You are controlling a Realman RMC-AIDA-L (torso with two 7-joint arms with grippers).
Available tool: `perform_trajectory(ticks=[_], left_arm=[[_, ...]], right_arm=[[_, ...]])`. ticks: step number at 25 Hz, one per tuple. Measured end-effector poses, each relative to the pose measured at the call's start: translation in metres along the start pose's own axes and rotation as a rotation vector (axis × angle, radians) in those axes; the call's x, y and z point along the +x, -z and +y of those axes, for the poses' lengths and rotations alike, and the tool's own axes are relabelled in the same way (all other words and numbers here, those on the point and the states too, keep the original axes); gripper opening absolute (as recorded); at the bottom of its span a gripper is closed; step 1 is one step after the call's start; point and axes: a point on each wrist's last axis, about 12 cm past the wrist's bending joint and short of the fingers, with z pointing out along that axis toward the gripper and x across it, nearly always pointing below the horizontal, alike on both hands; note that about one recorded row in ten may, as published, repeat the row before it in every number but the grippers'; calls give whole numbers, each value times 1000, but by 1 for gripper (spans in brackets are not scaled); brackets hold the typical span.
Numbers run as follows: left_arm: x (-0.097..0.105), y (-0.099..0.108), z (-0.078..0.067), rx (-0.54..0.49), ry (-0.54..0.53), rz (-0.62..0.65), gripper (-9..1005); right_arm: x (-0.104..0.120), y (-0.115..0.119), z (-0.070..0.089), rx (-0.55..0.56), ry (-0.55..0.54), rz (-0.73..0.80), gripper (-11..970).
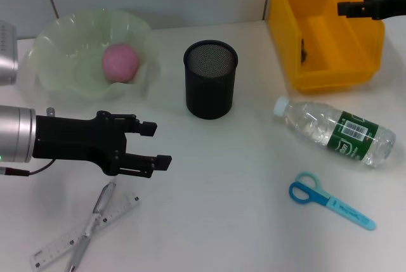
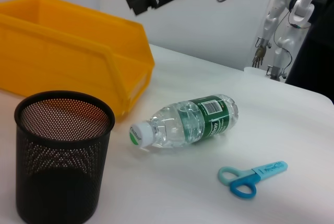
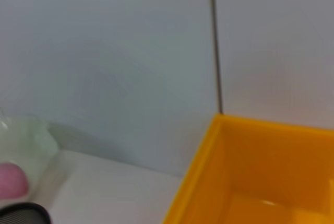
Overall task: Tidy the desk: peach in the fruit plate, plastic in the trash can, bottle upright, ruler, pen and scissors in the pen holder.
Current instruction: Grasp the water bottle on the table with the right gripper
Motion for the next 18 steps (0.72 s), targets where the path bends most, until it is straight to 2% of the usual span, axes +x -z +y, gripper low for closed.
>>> perform_trajectory(ticks=[9, 14, 18], left_arm=[[0, 0, 0, -1, 2, -4, 809], [-1, 1, 1, -5, 2, -10, 809], [-3, 1, 1, -4, 2, -10, 808]], right_arm=[[6, 43, 19, -238, -5, -178, 699], [5, 61, 28, -326, 58, -143, 703], [-1, 68, 33, -356, 85, -36, 706]])
